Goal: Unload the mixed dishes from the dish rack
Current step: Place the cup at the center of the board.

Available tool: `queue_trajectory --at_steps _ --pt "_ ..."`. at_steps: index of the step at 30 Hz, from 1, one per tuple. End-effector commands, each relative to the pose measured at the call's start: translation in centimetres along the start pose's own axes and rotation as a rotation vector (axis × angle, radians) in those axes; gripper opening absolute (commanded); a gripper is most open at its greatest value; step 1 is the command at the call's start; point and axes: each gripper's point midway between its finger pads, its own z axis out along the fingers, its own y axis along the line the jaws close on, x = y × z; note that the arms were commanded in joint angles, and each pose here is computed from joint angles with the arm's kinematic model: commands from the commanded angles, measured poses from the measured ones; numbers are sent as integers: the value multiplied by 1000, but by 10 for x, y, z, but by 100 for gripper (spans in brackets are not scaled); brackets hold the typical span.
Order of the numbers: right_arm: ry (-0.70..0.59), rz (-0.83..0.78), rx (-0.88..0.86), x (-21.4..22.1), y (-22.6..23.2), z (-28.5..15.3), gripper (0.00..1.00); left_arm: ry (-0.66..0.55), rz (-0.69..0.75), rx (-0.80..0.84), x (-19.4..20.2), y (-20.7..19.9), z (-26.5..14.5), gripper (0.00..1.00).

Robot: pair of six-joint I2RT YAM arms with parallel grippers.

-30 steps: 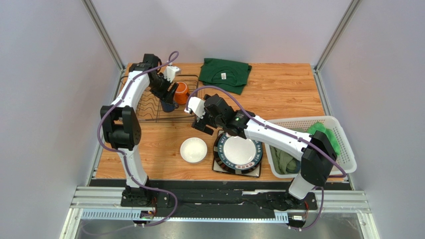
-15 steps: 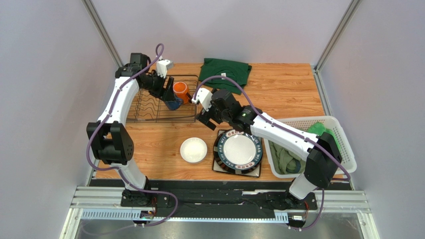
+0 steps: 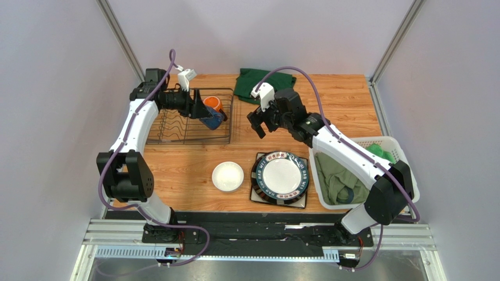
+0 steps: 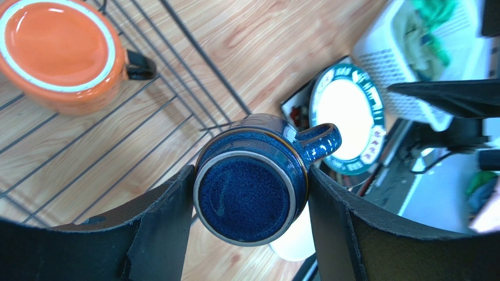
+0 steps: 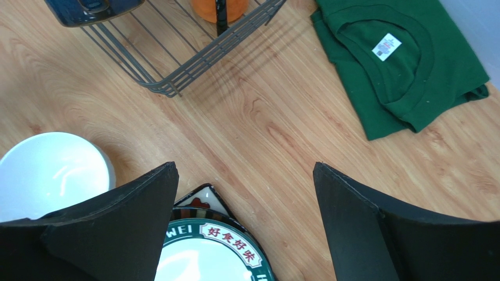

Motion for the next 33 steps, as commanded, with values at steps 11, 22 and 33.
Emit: queue_trajectory --at_steps 11,22,33 --pt "-246 227 -285 -51 25 -20 83 -211 -28 382 -35 -69 -27 0" --pt "-354 299 -429 -60 39 -22 76 -271 -83 484 -36 -83 -36 0" --pt "-443 405 -522 -66 45 -7 73 -362 -89 492 -33 -93 -45 0"
